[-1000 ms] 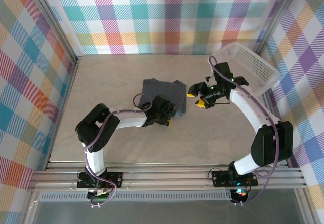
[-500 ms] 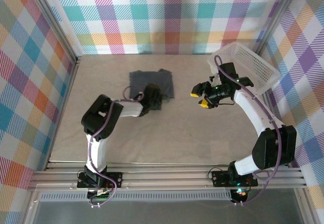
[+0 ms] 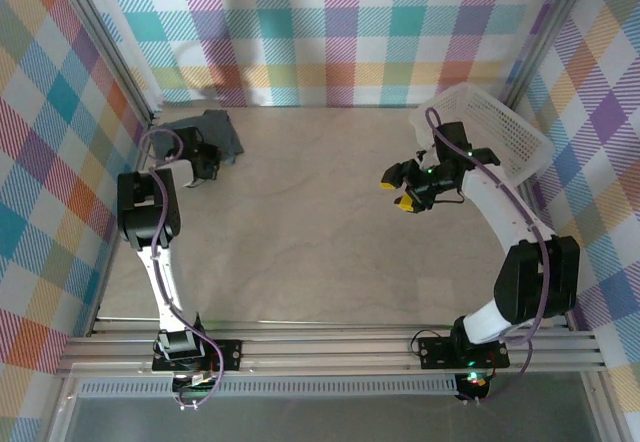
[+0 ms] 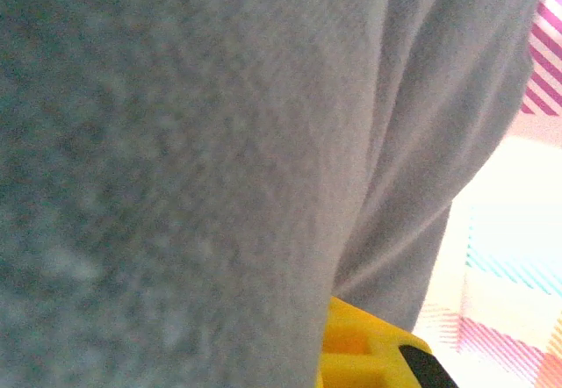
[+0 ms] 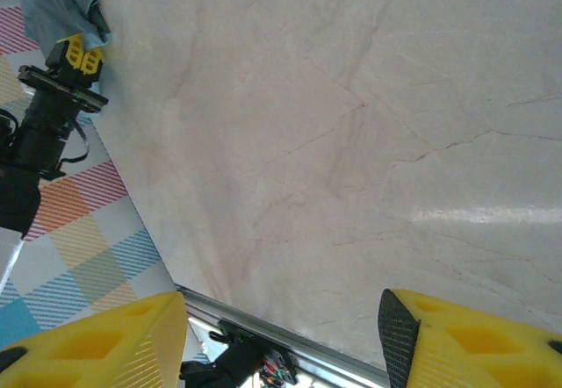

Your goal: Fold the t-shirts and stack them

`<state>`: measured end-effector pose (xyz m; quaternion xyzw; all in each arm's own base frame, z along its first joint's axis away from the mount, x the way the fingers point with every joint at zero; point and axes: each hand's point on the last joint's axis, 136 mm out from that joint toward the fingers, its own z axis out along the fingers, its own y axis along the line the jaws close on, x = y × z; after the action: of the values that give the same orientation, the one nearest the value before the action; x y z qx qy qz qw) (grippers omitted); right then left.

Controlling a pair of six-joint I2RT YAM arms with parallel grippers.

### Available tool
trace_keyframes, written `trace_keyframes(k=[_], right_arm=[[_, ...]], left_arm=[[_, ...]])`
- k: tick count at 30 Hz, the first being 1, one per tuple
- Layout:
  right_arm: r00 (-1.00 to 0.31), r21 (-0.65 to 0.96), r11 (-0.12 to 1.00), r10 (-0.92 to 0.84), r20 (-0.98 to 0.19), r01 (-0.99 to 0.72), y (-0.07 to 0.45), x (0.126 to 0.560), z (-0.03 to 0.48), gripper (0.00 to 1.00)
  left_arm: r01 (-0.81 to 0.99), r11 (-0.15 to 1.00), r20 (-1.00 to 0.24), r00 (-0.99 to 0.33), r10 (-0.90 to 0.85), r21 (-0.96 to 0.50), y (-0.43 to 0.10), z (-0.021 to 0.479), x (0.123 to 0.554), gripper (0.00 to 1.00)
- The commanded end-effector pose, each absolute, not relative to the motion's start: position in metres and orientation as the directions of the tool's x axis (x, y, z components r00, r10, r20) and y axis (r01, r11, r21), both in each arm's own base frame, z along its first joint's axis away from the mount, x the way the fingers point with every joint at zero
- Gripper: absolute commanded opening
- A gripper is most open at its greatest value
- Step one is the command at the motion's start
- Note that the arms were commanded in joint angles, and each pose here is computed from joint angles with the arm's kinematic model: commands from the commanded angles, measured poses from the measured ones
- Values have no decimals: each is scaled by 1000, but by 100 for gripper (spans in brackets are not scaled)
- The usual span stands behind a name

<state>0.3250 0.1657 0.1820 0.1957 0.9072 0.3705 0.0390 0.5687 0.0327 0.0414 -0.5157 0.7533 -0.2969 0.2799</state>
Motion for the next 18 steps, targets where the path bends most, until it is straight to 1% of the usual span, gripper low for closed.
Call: trace_keyframes(k=[1,4,5,7,11,15,16,17,18], right_arm=[[-925,721,625,374,58,298,171,339,194,60],[-925,722,621,372,72,306,173,343,192,59],[-925,721,620,371,76,308,173,344,191,59],[-926,724,617,369,80,308,175,347,191,59],[-930,728,614,358,88,305,177,351,189,59],[-933,740,607,351,77,290,179,354,191,60],[-934,751,602,351,57,272,179,355,196,60],[-935,762,597,353,33,253,180,356,200,61],[-934,773,591,357,6,230,180,357,207,61]], left_arm=[[-557,514,-168,-554,-815,-652,31,26,553,0],[-537,601,-192,-630,-752,-593,42,26,547,0],[-557,610,-184,-635,-750,-564,49,23,540,0],[-555,603,-173,-637,-751,-573,53,21,538,0],[-534,632,-186,-663,-725,-562,55,24,546,0],[-540,623,-194,-647,-737,-565,59,27,556,0],[-541,622,-205,-638,-742,-566,59,32,557,12],[-543,626,-224,-628,-745,-560,60,38,555,33],[-543,634,-247,-620,-745,-551,60,45,553,44]])
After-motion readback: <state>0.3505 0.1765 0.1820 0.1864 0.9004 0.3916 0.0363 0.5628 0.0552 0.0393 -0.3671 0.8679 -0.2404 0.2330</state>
